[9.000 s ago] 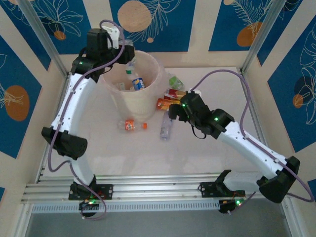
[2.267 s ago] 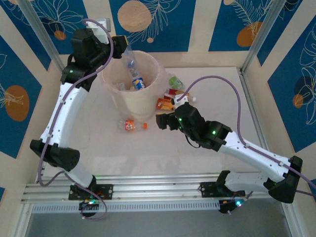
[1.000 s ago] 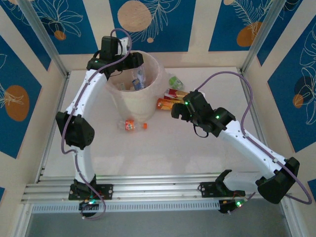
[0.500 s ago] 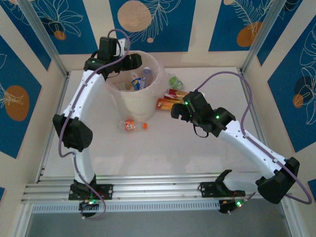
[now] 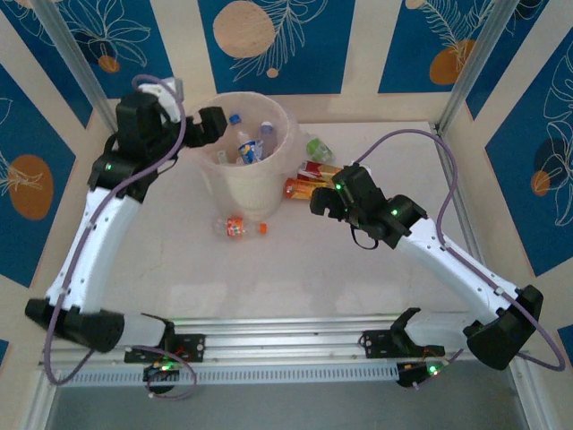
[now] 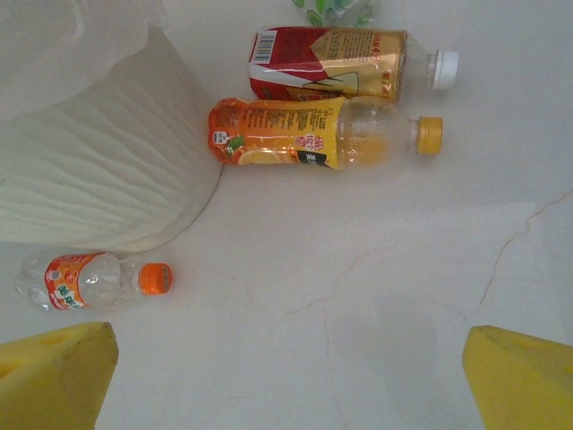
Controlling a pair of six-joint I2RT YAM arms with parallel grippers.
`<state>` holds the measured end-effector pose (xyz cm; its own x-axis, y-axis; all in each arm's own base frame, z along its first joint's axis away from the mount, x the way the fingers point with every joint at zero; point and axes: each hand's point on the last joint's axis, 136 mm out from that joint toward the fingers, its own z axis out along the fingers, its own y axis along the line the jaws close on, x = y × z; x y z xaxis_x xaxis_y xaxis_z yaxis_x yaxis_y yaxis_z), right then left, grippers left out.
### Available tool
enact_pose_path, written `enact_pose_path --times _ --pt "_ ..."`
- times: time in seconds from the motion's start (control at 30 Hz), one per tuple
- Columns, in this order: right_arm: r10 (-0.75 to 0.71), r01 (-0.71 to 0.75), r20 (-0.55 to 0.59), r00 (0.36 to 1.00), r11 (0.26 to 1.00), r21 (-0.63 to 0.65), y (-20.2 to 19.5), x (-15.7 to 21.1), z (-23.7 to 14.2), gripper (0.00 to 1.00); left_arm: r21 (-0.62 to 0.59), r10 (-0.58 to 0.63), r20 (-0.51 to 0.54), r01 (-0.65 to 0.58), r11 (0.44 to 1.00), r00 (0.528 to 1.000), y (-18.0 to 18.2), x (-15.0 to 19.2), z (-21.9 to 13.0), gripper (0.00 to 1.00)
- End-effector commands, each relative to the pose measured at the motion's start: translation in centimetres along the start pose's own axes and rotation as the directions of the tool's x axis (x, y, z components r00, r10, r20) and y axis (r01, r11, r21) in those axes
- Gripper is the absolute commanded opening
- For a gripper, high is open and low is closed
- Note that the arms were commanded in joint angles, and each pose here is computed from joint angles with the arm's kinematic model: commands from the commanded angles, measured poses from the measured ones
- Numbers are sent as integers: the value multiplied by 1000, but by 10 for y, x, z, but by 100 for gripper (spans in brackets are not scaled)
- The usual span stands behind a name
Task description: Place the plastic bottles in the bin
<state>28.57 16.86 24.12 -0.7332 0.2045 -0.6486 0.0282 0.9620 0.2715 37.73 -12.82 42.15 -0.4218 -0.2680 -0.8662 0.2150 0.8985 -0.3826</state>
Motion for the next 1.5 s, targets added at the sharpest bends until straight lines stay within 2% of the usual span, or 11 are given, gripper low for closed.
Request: enact_pose_path --times 0.0,0.17,0.23,0.37,0.57,0.73,0.9,1.1,1.47 --pt "-10 10 -9 1000 1000 10 -4 4 7 99 -132 -52 44 58 990 998 34 17 -16 99" --pt "-23 22 -34 999 1000 -22 1 12 14 99 -225 -92 17 94 970 996 64 65 -44 100" --pt "-23 22 -46 999 999 -23 2 16 17 99 -302 -101 -13 92 949 995 83 87 -54 100" --pt "-13 12 -54 998 1000 -14 -2 23 20 99 -383 -155 -82 112 917 984 111 132 -59 99" --pt "5 -8 -89 996 999 -31 1 34 31 99 -407 -321 -193 222 886 927 146 195 -33 94" --pt "20 -26 -132 991 999 -44 7 46 44 100 -413 -417 -233 299 860 878 172 229 -8 83" --pt "37 -43 -159 987 998 -36 9 53 56 100 -451 -445 -265 298 841 856 194 251 17 71" --pt "37 -43 -178 983 999 -28 11 56 64 100 -432 -468 -302 318 844 831 204 266 51 58" --pt "46 -46 -208 977 999 6 8 64 78 100 -360 -499 -421 365 859 758 197 308 95 53"
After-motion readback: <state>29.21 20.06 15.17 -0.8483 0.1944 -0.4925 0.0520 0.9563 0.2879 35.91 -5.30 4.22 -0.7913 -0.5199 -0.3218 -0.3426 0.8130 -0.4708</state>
